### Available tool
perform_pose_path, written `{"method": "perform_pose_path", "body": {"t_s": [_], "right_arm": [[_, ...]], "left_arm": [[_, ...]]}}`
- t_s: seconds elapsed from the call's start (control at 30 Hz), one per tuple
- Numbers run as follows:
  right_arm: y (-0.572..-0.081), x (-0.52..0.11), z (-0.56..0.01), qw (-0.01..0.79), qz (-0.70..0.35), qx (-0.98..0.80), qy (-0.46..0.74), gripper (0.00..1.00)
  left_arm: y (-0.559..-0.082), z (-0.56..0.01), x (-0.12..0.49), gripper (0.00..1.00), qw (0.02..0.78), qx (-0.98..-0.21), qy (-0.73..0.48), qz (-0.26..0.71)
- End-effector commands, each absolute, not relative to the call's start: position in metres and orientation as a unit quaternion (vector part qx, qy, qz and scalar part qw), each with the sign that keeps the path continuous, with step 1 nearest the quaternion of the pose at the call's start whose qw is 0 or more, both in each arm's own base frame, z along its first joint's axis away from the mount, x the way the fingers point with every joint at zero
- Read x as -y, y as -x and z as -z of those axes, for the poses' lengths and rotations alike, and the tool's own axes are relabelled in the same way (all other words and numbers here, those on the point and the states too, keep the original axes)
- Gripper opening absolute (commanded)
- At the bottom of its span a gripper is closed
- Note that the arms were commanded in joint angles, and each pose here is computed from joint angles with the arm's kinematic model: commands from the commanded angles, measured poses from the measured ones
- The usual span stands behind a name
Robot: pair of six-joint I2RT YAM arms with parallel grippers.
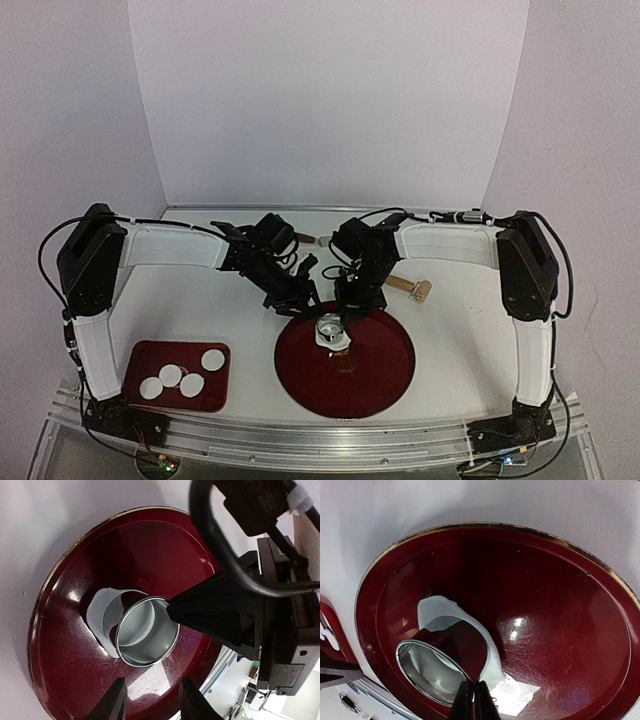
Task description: Roll out the dumpling wrappers from the dough
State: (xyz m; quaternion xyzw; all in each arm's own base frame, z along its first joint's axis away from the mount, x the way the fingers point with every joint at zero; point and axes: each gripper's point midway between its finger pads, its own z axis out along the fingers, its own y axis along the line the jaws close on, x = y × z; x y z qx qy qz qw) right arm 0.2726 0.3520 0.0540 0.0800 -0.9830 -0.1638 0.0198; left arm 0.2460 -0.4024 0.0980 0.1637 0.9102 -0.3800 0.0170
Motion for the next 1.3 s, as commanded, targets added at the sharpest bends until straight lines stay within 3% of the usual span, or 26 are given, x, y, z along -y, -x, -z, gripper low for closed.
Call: {"method": "perform_pose_path", "body": {"t_s": [0.0,0.7,1.27], "right_arm": [[-0.274,-0.357,-0.050,0.019,0.164,0.983,-0.086,0.00],[-0.269,-0.354,-0.036,0.036,0.155,0.984,-0.085,0.00],[-0.264,-0.354,-0.023,0.056,0.152,0.983,-0.086,0.00]], "left_arm": [[-0.255,-0.107,0.409,0.36,0.038,-0.909,-0.178,0.375],[-0.249,-0.083,0.413,0.34,0.010,-0.910,-0.185,0.370],[-0.249,-0.047,0.408,0.16,-0.019,-0.926,-0.175,0.334]]}}
